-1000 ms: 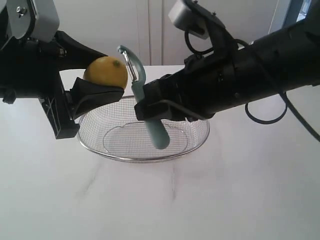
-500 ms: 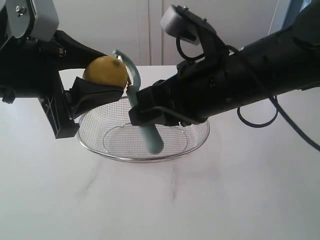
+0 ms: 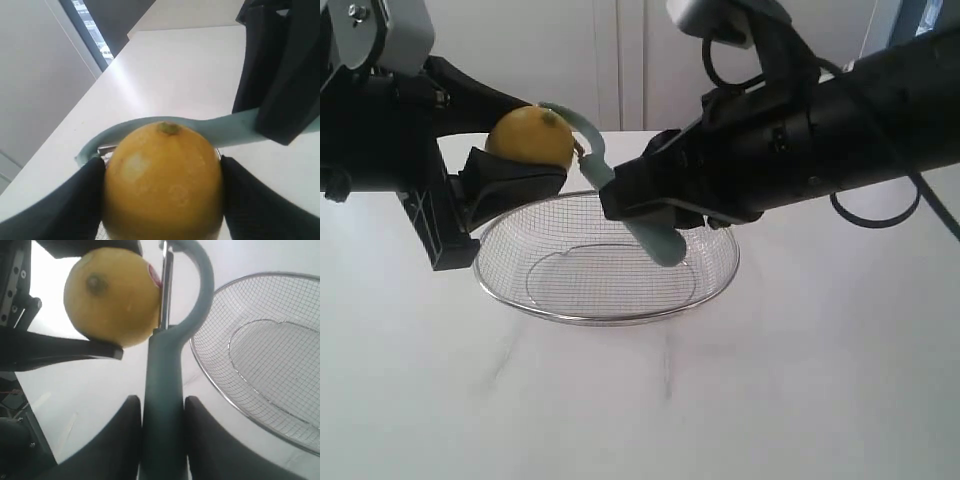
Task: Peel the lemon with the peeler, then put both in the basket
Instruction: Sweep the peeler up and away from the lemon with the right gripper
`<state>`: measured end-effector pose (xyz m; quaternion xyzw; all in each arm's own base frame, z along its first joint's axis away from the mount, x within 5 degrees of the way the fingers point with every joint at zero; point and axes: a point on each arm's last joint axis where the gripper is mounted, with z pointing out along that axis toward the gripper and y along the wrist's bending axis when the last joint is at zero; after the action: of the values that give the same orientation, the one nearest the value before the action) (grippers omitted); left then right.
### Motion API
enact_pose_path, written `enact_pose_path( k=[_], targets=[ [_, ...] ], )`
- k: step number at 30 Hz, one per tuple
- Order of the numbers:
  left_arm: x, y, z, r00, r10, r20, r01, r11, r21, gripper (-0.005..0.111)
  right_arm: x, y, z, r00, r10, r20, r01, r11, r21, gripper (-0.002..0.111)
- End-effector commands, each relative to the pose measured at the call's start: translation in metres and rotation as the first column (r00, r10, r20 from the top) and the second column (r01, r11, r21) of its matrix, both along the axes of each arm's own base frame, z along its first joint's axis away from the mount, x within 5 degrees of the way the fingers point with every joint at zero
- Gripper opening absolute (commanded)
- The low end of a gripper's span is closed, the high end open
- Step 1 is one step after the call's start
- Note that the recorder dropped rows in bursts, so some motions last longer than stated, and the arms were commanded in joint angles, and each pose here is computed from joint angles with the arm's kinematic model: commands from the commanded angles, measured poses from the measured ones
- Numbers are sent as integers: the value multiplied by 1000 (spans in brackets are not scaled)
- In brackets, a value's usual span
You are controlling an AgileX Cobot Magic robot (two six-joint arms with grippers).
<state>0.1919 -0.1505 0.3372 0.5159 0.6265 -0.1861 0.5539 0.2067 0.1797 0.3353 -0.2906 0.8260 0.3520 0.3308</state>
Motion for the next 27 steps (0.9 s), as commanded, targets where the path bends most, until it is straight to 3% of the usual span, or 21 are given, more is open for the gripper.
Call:
enact_pose_path(
  k=[1,5,9,19,27],
  targets=[
    [-3,-2,1,1000,-17,-17,17,1000,-20,0,-1,-2,7,999,-33,33,33,999,25,0],
    [-3,-2,1,1000,-22,-19,22,1000,-20,0,8,-6,9,988,-130,84,128,991,32,0],
    [-3,-2,1,1000,-24,-19,23,1000,-20,0,8,-7,12,985,-141,96,138,990,42,0],
    [-3,-2,1,1000,-24,-19,23,1000,-20,0,-42,-40,84,928,-165,333,108,977,182,0],
    [-3,-2,1,1000,-24,-19,23,1000,-20,0,-39,-50,72,929,-195,315,194,980,34,0]
  ],
)
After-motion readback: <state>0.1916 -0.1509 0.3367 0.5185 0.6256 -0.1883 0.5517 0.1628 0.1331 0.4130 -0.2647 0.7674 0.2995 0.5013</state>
